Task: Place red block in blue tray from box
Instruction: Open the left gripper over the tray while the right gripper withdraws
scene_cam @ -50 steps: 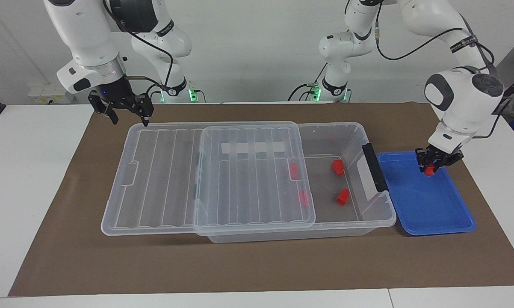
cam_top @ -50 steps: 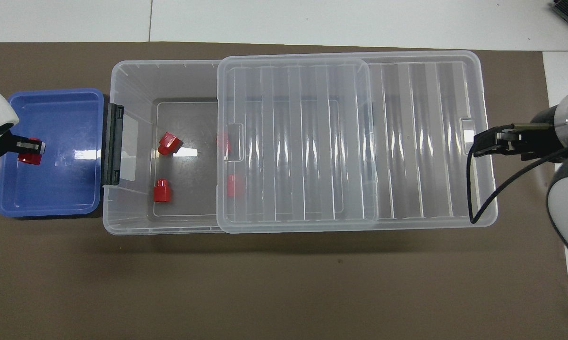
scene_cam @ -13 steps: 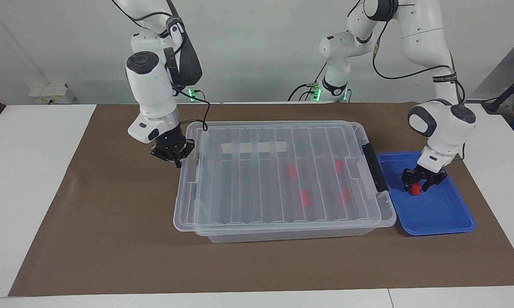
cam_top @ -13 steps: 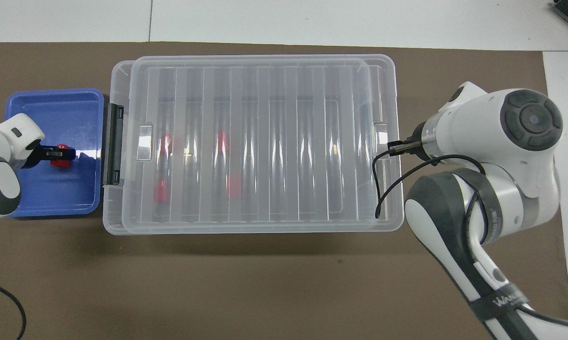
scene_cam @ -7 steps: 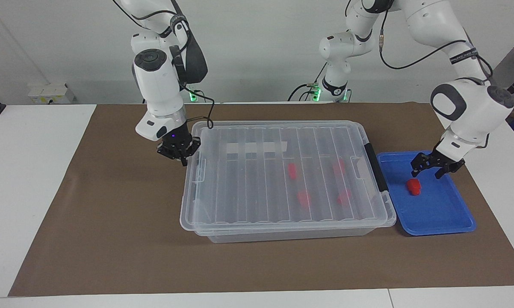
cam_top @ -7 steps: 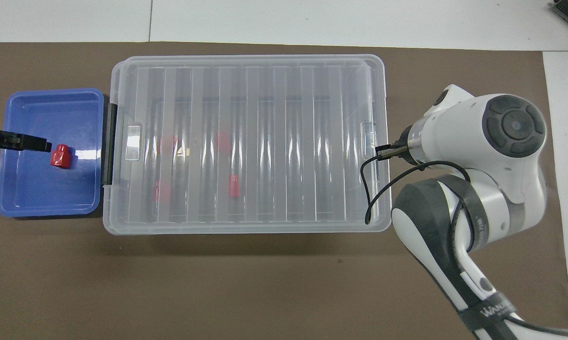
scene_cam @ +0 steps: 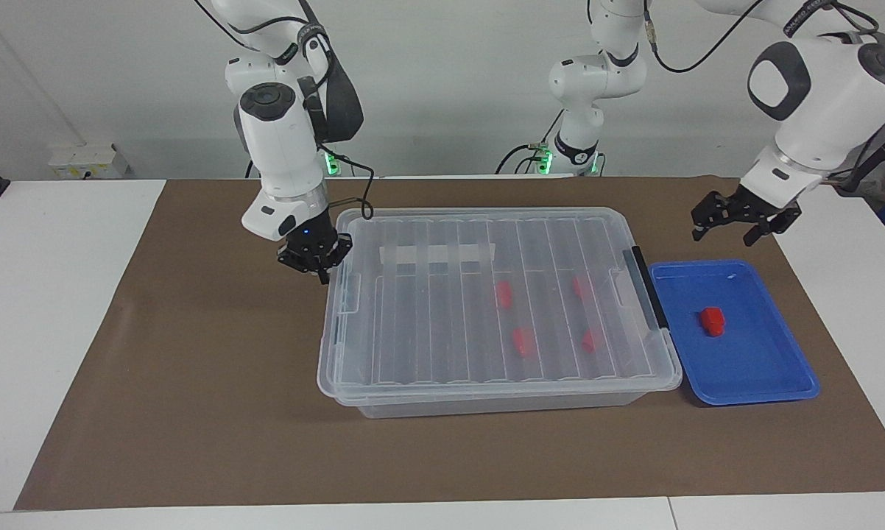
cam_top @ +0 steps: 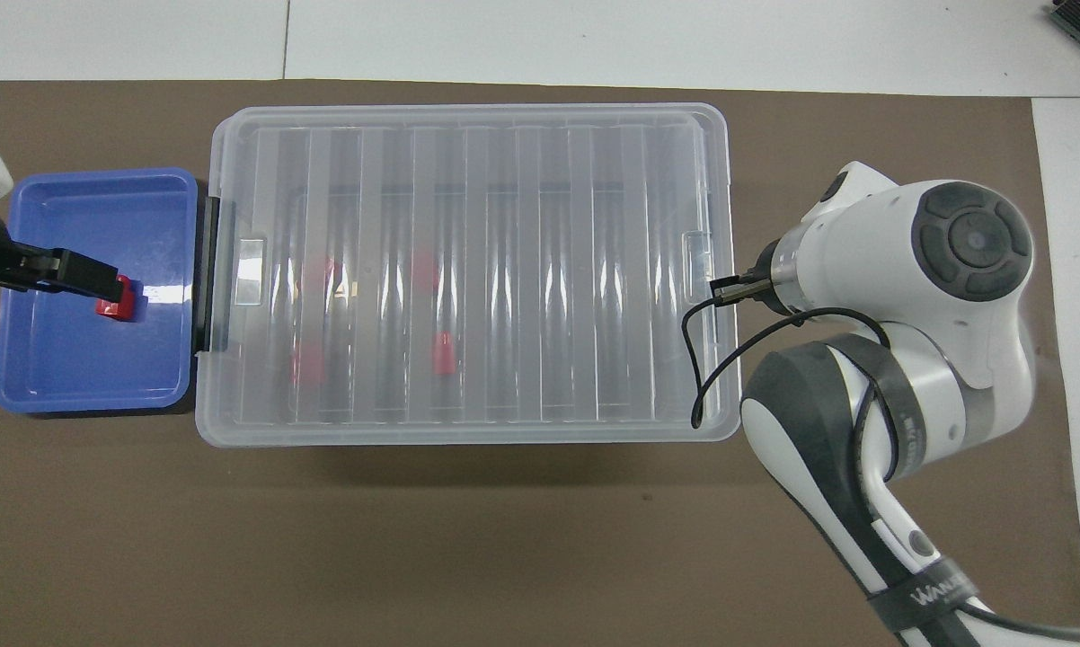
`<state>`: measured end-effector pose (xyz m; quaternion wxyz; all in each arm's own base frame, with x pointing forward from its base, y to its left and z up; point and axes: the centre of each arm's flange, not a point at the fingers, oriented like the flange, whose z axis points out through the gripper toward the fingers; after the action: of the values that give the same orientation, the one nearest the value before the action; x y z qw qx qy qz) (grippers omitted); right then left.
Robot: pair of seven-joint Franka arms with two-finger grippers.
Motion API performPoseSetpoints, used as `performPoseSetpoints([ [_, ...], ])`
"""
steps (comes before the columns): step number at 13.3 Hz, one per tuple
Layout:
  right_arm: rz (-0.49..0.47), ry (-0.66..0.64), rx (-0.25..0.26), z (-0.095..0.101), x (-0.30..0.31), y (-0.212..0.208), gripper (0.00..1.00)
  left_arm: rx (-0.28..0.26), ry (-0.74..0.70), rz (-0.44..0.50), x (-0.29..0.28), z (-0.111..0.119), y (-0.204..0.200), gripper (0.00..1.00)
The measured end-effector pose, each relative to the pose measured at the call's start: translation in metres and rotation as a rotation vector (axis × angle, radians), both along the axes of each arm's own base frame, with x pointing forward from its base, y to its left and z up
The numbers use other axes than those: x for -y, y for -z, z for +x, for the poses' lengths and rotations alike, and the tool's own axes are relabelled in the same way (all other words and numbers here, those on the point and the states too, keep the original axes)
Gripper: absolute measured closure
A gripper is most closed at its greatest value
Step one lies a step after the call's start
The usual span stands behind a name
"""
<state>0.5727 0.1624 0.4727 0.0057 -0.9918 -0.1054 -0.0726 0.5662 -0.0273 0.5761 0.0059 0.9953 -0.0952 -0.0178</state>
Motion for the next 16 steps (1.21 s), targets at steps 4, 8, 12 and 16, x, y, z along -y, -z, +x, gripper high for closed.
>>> performPoseSetpoints([
  [4, 0.003, -0.001, 0.009, 0.001, -0.001, -0.003, 0.99, -0.015, 0.009, 0.007, 0.016, -0.014, -0.011, 0.00],
  [8, 0.010, 0.005, 0.029, 0.005, 0.001, -0.012, 0.99, -0.029, 0.000, 0.008, 0.011, -0.014, -0.003, 0.00],
  [12, 0.013, 0.070, 0.048, 0.009, 0.034, -0.029, 0.99, -0.052, 0.015, 0.010, 0.019, -0.015, 0.019, 0.00],
  [16, 0.013, 0.208, 0.035, 0.002, 0.076, -0.054, 0.69, -0.076, 0.028, 0.012, 0.026, -0.021, -0.002, 0.00],
])
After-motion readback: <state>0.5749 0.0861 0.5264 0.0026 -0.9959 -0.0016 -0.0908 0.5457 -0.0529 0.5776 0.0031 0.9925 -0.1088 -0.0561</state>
